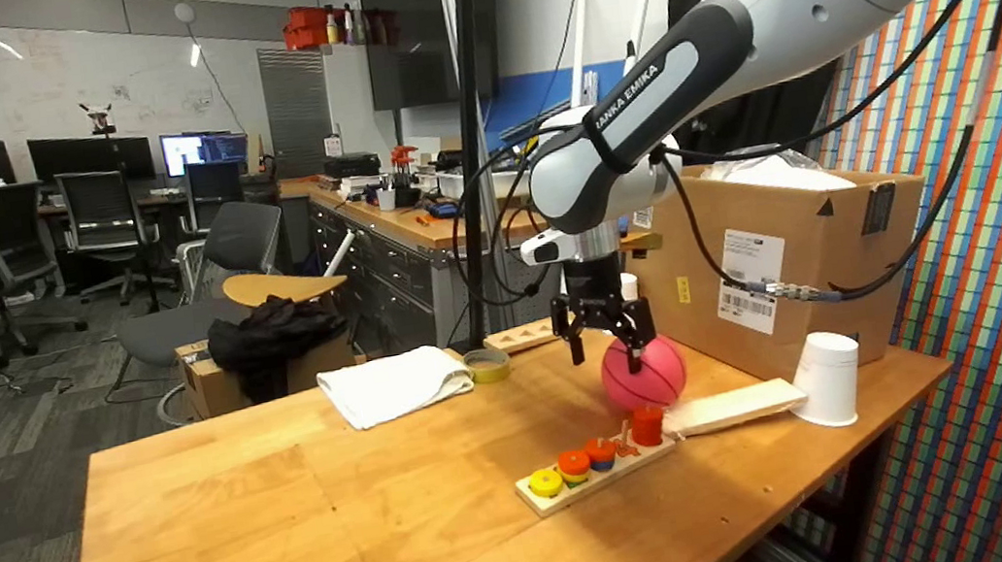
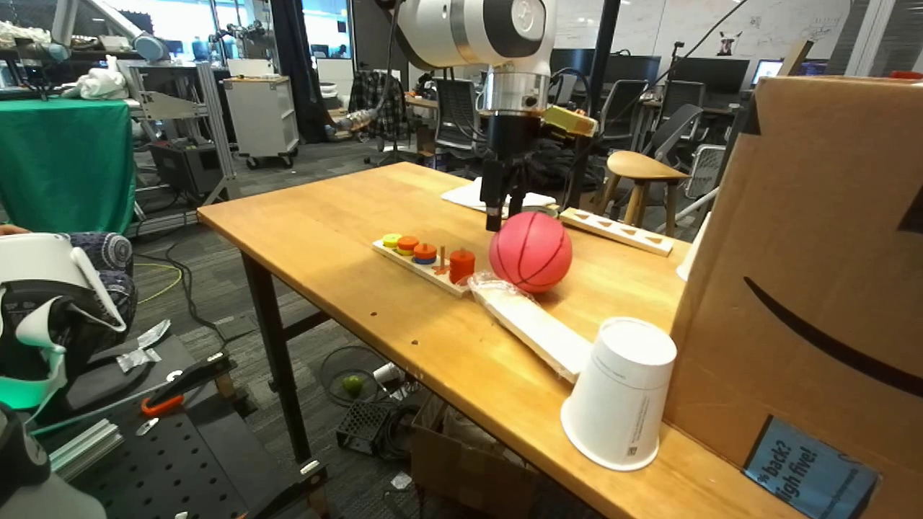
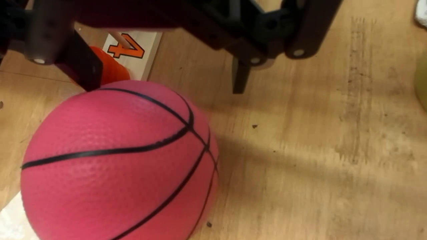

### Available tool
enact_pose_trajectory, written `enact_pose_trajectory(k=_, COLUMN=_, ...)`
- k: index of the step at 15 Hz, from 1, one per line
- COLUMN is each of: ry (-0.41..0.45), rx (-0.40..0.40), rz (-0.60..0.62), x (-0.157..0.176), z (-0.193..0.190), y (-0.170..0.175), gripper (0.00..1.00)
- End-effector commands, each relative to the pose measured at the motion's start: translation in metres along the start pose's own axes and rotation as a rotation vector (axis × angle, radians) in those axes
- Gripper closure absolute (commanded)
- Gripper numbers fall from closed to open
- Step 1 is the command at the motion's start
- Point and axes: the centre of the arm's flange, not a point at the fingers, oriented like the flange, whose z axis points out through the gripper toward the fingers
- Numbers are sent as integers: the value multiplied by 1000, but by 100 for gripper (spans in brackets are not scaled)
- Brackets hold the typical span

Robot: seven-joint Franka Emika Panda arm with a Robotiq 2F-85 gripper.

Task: Move the basketball to the right

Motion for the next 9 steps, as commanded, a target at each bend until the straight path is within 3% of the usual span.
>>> enact_pose_trajectory(k=1, ry=2, rx=33, rz=-17, x=10, z=-1, y=1, gripper=0)
enact_pose_trajectory(k=9, ry=-70, rx=93, rz=9, x=5, z=7, y=4, gripper=0)
